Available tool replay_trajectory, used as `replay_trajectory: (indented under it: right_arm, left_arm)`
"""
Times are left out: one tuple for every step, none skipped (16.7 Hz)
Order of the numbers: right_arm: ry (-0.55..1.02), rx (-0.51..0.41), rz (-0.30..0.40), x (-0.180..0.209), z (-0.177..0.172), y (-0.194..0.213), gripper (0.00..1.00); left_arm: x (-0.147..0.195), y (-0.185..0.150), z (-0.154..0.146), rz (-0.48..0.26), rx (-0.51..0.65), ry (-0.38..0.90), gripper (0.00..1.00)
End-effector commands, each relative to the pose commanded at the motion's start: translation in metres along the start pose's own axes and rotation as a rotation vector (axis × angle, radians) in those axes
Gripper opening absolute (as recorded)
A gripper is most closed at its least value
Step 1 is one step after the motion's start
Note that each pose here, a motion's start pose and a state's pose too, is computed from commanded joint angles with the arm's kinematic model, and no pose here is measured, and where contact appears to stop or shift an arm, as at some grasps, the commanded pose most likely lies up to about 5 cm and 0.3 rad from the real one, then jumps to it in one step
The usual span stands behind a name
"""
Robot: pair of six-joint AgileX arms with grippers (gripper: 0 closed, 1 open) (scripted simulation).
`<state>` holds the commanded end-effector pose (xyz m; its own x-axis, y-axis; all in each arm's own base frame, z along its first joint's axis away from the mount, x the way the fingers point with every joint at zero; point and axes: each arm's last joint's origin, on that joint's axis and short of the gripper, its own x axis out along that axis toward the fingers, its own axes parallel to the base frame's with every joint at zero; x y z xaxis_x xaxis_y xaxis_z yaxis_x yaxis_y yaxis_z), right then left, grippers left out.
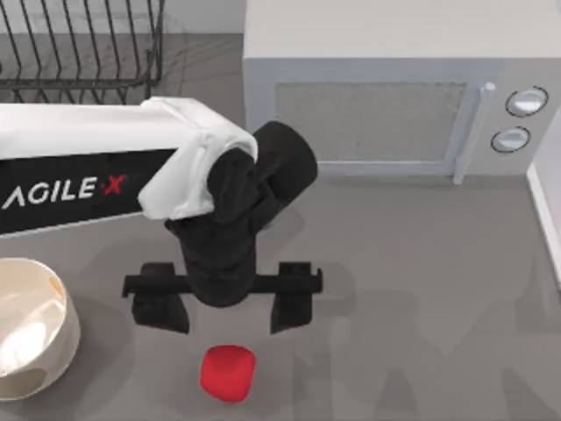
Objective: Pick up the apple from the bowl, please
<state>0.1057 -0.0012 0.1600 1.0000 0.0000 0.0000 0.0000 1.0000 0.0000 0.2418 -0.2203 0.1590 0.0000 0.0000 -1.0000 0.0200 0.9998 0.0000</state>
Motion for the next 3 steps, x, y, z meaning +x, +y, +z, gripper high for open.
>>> replay_trajectory:
  right_arm:
    - [0.0,0.0,0.0,0.0,0.0,0.0,1.0]
    - [0.0,0.0,0.0,0.0,0.0,0.0,1.0]
    - [0.0,0.0,0.0,0.0,0.0,0.0,1.0]
  left_arm:
    - [0.0,0.0,0.0,0.0,0.0,0.0,1.0]
    - [0.0,0.0,0.0,0.0,0.0,0.0,1.0]
    - [0.0,0.0,0.0,0.0,0.0,0.0,1.0]
